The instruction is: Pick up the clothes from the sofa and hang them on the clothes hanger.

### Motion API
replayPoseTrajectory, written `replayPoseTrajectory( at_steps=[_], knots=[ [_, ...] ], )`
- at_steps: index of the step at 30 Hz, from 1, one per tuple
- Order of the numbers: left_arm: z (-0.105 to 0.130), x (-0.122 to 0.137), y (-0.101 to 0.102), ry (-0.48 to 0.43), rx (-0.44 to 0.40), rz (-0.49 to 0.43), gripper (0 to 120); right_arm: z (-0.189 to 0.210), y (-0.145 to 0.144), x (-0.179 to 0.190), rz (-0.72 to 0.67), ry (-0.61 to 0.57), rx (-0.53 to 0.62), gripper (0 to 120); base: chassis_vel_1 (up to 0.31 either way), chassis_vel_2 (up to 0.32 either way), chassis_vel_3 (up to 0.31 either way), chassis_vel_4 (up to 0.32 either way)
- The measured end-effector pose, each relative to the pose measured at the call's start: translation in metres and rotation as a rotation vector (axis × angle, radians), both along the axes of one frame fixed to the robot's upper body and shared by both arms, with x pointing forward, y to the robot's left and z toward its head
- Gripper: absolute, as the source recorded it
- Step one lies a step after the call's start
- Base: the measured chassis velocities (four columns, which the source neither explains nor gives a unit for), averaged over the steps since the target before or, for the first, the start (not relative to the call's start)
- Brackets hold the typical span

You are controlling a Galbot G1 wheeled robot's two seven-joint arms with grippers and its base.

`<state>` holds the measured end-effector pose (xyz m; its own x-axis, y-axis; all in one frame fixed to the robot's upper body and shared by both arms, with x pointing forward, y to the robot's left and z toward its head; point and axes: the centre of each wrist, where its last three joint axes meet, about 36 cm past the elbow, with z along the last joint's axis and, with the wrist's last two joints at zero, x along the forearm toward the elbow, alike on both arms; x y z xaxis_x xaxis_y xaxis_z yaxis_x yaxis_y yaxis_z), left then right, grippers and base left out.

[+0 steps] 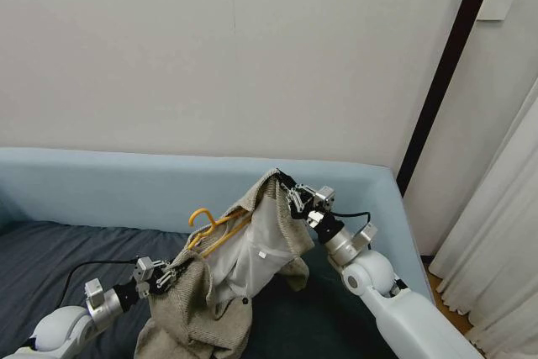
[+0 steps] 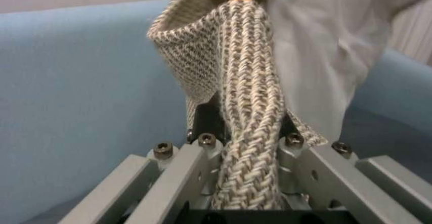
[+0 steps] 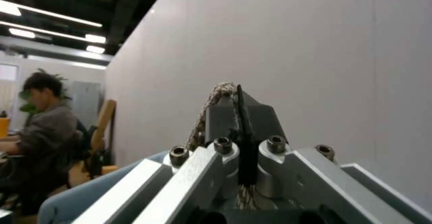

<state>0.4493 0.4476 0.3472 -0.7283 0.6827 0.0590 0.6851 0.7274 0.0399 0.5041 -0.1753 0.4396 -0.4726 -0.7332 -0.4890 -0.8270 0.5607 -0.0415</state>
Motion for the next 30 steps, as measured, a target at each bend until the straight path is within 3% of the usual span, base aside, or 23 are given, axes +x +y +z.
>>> replayPoseTrajectory(
  at_steps=[3,7,11,17,22,30],
  knots=[
    [0.004,-0.001,-0.014,-0.001,-0.032,-0.004,8,-0.016,0.005,-0.01,0.037,0.0,-0.032,0,0.0,0.0,0.0,0.0],
    [0.007,-0.011,-0.049,-0.006,-0.083,-0.062,8,-0.067,0.013,-0.029,0.051,-0.012,-0.146,0,0.0,0.0,0.0,0.0],
    [0.004,-0.015,-0.06,-0.009,-0.088,-0.084,8,-0.096,0.014,-0.035,0.029,-0.017,-0.201,0,0.0,0.0,0.0,0.0],
    [0.003,-0.015,-0.056,-0.025,-0.082,-0.078,8,-0.107,-0.001,-0.031,-0.027,-0.044,-0.271,0,0.0,0.0,0.0,0.0],
    [0.01,-0.013,-0.048,-0.044,-0.064,-0.072,8,-0.12,-0.028,-0.019,-0.065,-0.094,-0.363,16,0.0,0.0,0.0,0.0],
    [0.03,0.004,-0.045,-0.097,-0.071,-0.022,8,-0.134,-0.066,-0.013,0.057,-0.187,-0.533,47,0.0,0.0,0.0,0.0]
  ],
)
